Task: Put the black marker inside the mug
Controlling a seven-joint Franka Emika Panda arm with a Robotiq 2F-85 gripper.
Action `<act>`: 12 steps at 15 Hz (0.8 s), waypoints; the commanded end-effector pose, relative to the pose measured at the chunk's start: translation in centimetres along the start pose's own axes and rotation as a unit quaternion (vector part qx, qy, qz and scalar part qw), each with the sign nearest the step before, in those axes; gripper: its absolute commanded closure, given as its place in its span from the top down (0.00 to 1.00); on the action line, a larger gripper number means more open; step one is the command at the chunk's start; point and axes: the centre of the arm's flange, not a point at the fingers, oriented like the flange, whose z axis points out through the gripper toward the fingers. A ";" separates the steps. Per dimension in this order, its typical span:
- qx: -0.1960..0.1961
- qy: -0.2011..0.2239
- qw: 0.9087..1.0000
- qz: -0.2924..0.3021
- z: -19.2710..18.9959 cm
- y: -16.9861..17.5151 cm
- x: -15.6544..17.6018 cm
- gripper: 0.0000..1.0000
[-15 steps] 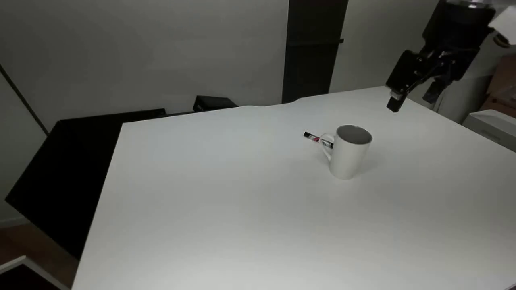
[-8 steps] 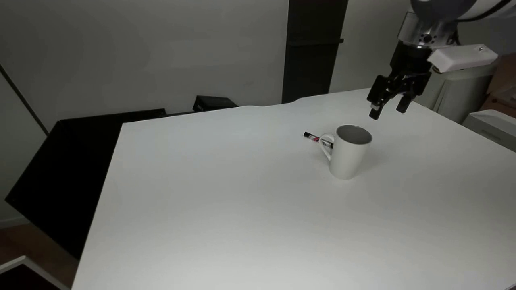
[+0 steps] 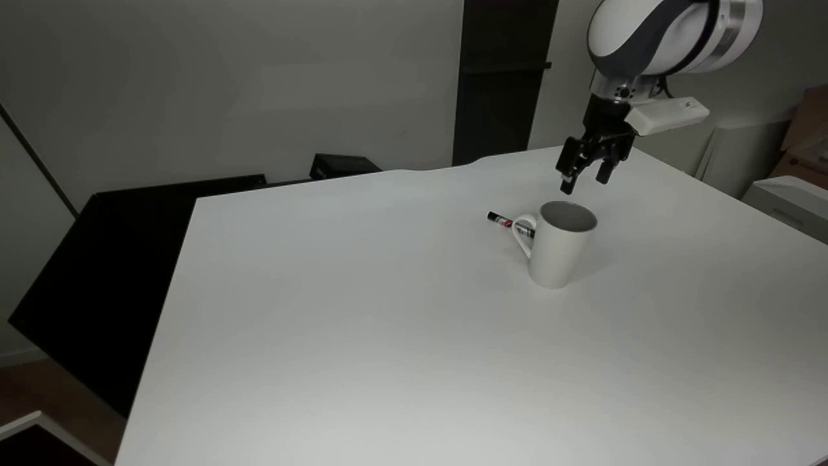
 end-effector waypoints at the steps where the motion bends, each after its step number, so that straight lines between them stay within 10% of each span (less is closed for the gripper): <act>1: 0.004 -0.001 1.000 -0.015 2.4 1.2 6.1 1.00; 12: -0.005 -0.014 0.995 -0.094 7.5 -2.5 10.8 1.00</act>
